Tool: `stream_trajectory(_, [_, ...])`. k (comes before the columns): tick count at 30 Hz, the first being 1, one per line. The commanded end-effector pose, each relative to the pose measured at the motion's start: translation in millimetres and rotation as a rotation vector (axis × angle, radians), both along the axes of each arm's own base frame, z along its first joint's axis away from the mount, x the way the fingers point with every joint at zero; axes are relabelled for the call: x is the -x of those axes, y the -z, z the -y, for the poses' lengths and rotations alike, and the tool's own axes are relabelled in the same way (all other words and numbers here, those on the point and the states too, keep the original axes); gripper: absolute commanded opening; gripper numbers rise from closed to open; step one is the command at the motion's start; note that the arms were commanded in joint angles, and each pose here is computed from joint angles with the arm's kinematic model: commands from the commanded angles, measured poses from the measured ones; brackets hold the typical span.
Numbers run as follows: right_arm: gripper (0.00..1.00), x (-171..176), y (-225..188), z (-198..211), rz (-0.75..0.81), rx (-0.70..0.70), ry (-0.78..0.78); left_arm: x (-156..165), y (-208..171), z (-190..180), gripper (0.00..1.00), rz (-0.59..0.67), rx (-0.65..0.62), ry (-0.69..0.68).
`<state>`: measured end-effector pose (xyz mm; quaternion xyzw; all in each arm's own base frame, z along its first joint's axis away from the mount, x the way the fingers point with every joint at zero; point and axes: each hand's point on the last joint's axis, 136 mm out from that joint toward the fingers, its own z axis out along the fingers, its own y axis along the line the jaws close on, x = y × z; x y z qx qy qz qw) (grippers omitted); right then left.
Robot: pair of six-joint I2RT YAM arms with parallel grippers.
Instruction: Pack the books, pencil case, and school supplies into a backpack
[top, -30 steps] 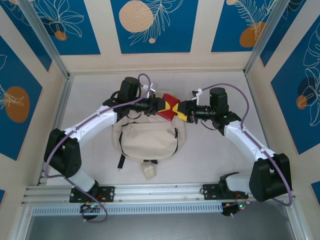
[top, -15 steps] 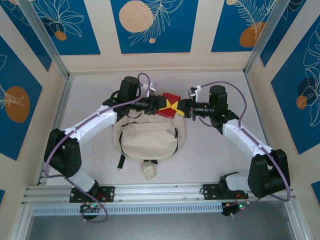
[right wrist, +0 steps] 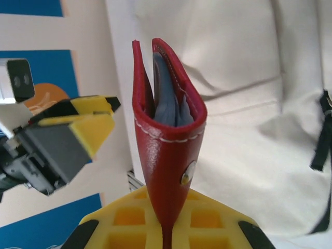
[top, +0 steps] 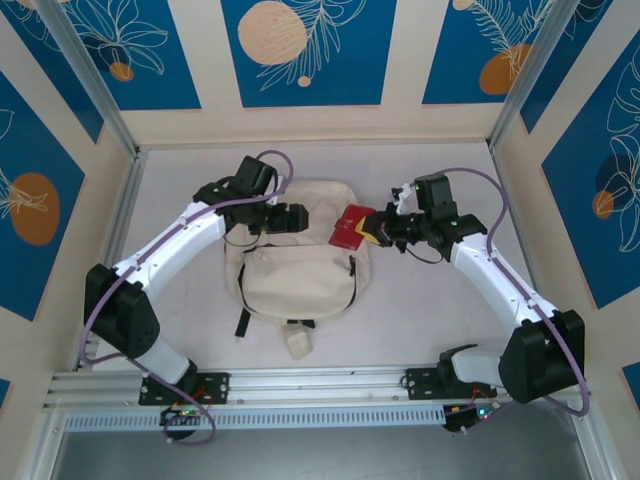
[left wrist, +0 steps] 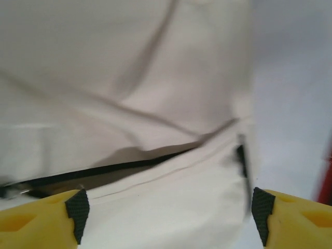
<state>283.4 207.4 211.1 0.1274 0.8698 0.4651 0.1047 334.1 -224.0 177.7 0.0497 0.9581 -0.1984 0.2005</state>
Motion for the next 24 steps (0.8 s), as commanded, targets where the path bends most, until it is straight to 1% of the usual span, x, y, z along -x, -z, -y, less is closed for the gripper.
stream_trajectory(1, [0.00, 23, 33, -7, -0.090, 0.075, -0.044, 12, 34, -44, 0.80, -0.040, -0.176, -0.020])
stream_trajectory(4, [0.00, 42, 53, -27, -0.153, 0.071, -0.107, 33, 66, -57, 0.71, -0.111, -0.222, -0.016])
stream_trajectory(6, [0.00, 55, 68, -38, -0.184, 0.083, -0.136, 46, 84, -56, 0.65, -0.149, -0.196, -0.016])
stream_trajectory(7, [0.00, 59, 76, -42, -0.197, 0.091, -0.142, 52, 92, -56, 0.59, -0.169, -0.181, -0.018])
stream_trajectory(10, [0.00, 59, 93, -41, -0.237, 0.126, -0.125, 62, 111, -52, 0.50, -0.206, -0.151, -0.029])
stream_trajectory(16, [0.00, 43, 103, -25, -0.255, 0.210, -0.060, 68, 128, -21, 0.43, -0.239, -0.062, -0.009])
stream_trajectory(19, [0.00, 35, 100, -11, -0.245, 0.258, -0.016, 73, 133, 1, 0.41, -0.249, -0.034, 0.016])
stream_trajectory(24, [0.00, 25, 88, 15, -0.211, 0.302, 0.064, 77, 126, 36, 0.40, -0.228, 0.012, 0.060])
